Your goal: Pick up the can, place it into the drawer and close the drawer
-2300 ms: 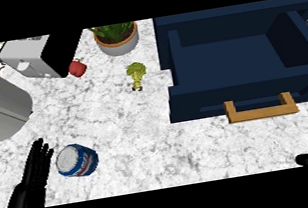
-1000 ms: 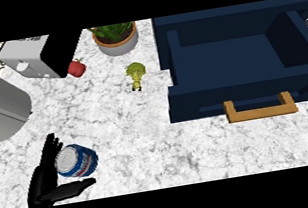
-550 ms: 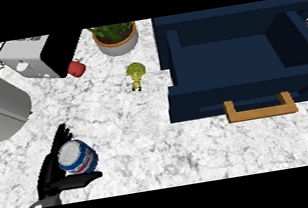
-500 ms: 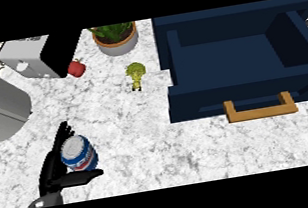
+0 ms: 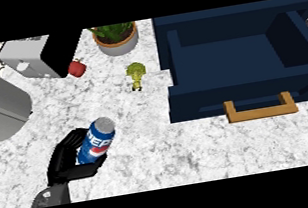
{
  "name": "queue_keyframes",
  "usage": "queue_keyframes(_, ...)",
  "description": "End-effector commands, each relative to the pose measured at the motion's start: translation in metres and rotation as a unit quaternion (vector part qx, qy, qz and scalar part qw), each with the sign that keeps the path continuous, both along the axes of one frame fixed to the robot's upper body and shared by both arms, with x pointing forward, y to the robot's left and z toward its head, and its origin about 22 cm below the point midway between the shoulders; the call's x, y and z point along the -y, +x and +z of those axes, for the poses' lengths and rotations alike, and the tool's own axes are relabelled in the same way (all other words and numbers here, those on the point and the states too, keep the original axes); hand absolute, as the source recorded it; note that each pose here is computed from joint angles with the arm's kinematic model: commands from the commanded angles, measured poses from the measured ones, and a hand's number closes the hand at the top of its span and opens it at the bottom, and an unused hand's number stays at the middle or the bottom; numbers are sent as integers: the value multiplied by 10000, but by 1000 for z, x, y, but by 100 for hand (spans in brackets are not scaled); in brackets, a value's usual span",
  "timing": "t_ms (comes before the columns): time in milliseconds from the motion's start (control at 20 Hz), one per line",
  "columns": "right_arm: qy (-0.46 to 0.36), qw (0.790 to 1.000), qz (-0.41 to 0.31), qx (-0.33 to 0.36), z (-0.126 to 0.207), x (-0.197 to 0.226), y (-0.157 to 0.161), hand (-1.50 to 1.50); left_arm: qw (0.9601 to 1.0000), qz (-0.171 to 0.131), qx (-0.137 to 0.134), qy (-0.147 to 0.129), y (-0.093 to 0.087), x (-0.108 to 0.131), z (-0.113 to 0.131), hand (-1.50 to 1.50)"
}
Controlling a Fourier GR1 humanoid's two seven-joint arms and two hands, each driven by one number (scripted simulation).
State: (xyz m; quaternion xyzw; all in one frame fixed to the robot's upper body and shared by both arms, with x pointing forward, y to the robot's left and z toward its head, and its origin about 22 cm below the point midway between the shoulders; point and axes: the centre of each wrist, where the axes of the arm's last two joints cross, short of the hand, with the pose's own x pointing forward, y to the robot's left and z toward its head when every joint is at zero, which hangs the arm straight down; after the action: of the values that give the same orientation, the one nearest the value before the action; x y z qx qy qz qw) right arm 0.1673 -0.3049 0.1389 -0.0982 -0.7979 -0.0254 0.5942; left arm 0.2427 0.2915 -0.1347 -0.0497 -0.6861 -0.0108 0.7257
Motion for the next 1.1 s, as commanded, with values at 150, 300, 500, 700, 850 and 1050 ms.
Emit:
queue_keyframes(150, -8, 9999, -129, 32, -4, -8, -7, -150, 9991, -261, 247, -214, 8, 25, 6, 150)
queue_keyframes(300, -102, 9999, -32, -8, 5, 12, 11, -150, 9988, 14, 320, -375, 40, 41, 15, 150)
queue_keyframes(500, -70, 9999, 19, 70, 9, -8, 2, -150, 9963, 646, 426, -374, 98, 81, 56, 150)
queue_keyframes(700, -150, 9998, -63, 145, 18, -4, -2, -150, 9957, 574, 528, -506, 115, 79, 71, 150)
queue_keyframes(850, -88, 9999, -132, 19, -11, -1, -4, -150, 9974, 293, 585, -318, 130, 96, 97, 150)
queue_keyframes(1050, -170, 9995, -198, 152, 12, -13, -5, -150, 9965, 14, 823, -106, 126, 107, 116, 150)
